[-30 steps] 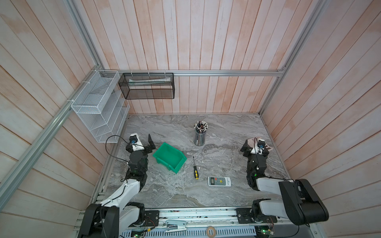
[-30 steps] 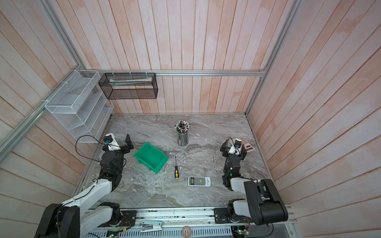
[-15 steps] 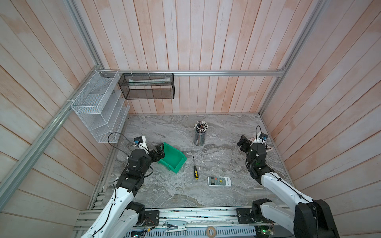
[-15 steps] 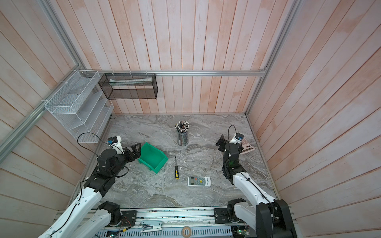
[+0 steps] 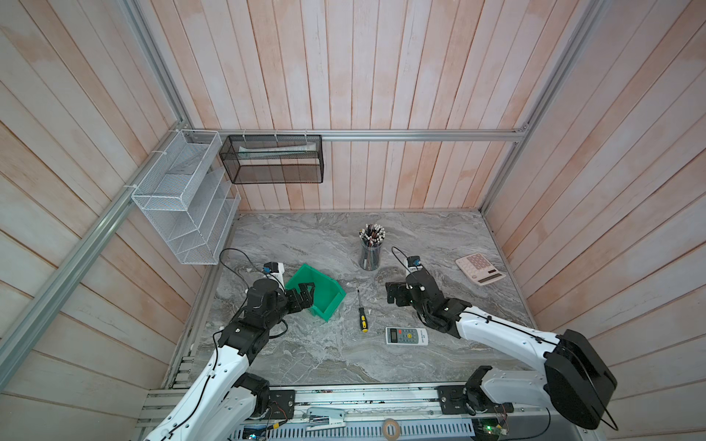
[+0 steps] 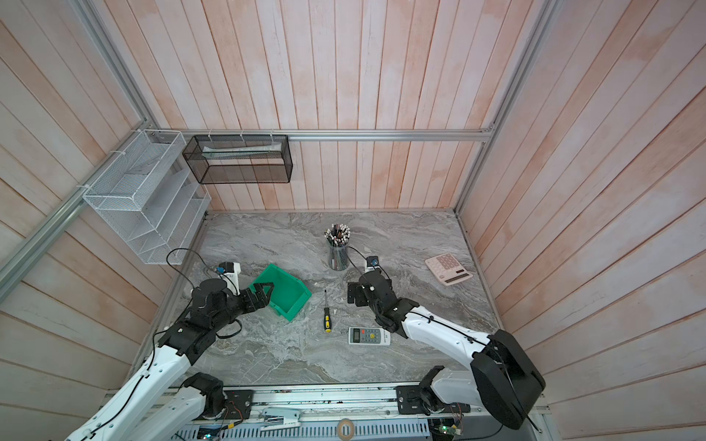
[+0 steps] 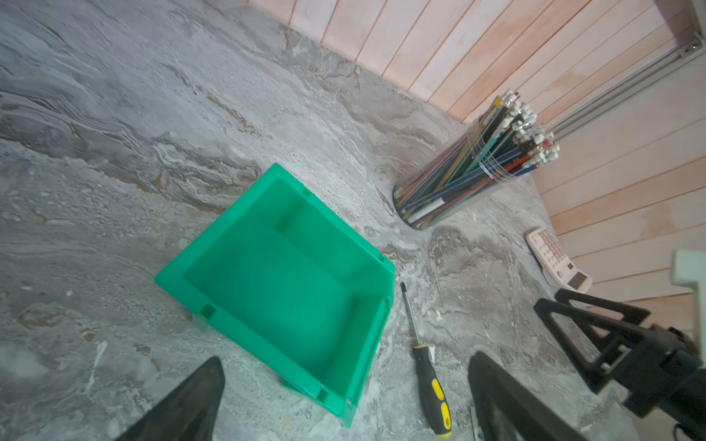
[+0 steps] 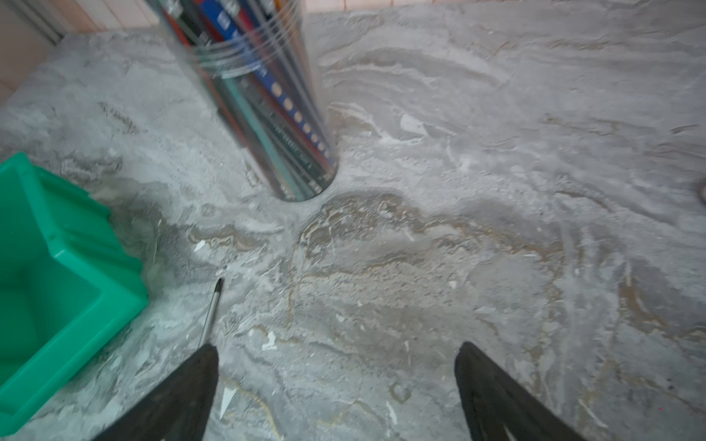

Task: Put the screwdriver in the bin
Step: Pick up the screwdriver from the center of the table.

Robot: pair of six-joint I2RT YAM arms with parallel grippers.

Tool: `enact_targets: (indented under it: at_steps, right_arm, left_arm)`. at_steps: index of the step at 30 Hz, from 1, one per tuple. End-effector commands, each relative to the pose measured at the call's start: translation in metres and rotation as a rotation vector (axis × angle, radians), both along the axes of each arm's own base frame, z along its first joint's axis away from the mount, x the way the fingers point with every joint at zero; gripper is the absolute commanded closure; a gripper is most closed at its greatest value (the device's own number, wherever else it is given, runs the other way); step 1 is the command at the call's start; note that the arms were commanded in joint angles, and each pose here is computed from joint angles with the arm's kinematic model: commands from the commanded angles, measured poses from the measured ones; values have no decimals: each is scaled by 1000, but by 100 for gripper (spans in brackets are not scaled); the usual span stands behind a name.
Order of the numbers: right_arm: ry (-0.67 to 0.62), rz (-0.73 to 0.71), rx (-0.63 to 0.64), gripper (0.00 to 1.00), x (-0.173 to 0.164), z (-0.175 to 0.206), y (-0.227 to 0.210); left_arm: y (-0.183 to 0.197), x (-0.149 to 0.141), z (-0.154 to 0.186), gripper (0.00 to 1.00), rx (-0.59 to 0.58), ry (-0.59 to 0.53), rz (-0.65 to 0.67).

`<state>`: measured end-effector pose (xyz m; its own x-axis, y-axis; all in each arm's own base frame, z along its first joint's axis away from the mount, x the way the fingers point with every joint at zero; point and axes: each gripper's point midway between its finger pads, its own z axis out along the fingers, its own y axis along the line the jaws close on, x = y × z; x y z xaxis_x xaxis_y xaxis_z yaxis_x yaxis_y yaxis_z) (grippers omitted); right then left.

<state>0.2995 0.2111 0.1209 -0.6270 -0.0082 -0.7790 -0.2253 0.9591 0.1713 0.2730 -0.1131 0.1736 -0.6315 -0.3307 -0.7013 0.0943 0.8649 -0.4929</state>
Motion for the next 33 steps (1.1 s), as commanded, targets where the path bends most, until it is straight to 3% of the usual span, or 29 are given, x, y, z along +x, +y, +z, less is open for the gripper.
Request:
enact_targets:
  at_steps: [1, 15, 23, 29, 33]
  right_arm:
    - [61, 36, -7, 3, -12, -8, 23]
    - [163, 166, -34, 15, -52, -53, 85]
    - [213, 222, -73, 34, -68, -79, 106]
    - [231, 236, -123, 46, -75, -93, 108]
    - [229, 223, -172, 62, -75, -99, 102]
  left_arm:
    - [-9, -7, -3, 0, -56, 37, -29]
    - [-23, -26, -24, 0, -218, 121, -55]
    - [-18, -27, -32, 0, -209, 136, -32]
    - [-23, -28, -35, 0, -268, 127, -42]
    - [-23, -26, -44, 0, -264, 145, -34]
